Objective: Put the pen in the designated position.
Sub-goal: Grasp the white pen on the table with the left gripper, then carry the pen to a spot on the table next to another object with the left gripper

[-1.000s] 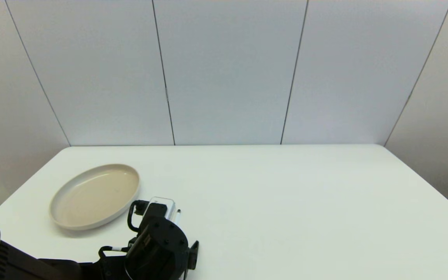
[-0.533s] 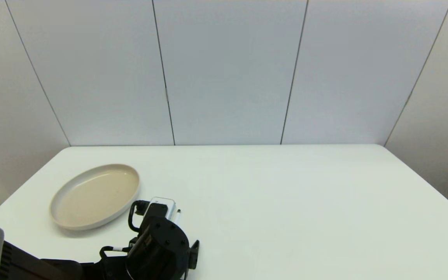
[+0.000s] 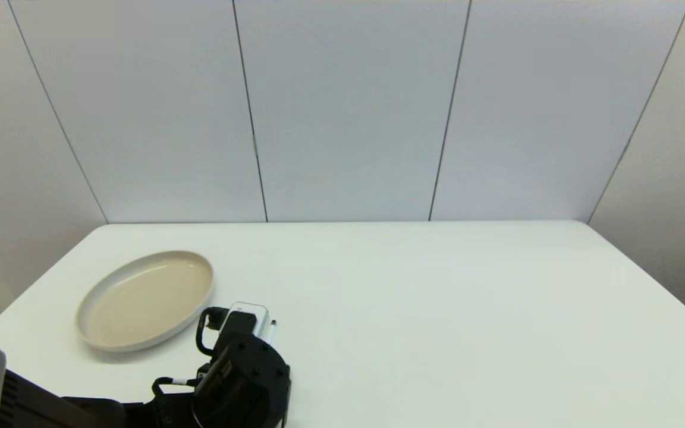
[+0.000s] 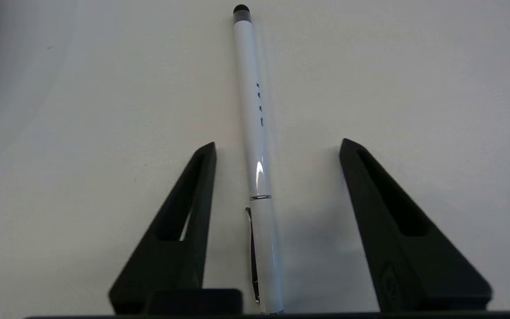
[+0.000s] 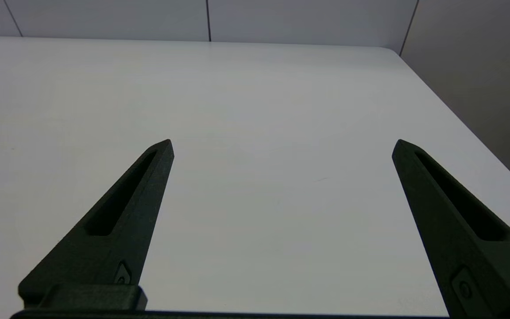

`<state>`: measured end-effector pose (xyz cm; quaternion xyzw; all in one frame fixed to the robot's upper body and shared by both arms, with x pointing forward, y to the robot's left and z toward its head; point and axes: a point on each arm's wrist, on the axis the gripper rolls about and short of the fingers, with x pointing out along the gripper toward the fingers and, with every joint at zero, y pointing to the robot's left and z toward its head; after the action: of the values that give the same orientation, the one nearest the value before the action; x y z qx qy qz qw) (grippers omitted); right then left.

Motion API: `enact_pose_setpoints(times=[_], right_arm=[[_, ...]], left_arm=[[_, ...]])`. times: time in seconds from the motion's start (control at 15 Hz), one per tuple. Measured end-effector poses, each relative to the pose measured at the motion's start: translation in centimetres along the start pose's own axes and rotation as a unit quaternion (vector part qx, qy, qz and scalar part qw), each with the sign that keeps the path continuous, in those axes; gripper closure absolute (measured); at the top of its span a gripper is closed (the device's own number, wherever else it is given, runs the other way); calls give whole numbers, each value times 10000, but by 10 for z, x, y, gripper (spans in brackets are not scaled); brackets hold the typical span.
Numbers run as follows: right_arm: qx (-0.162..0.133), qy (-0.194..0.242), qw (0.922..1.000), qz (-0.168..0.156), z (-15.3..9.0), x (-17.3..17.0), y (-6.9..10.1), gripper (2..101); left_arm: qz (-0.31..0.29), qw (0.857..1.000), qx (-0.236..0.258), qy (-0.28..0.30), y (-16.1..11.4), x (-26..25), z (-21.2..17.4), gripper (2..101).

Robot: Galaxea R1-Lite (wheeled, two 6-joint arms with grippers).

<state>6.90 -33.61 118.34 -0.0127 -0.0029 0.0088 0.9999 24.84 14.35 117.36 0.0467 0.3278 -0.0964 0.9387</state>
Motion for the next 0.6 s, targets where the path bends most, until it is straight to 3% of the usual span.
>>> enact_pose_setpoints(times=[0.13,0.2,0.27,0.33,0.6], right_arm=[[-2,2,10000,2,0,0,0,43],[-2,2,10000,2,0,0,0,43],[-2,2,10000,2,0,0,0,43],[0,0,10000,2,0,0,0,43],[-2,2,10000,2,0,0,0,43]], left_arm=[[2,10000,-1,4,0,0,0,579],[6,10000,1,7,0,0,0,682],[5,10000,9,14,0,0,-1,925],[2,10000,10,13,0,0,-1,984],[4,10000,0,8,0,0,0,984]])
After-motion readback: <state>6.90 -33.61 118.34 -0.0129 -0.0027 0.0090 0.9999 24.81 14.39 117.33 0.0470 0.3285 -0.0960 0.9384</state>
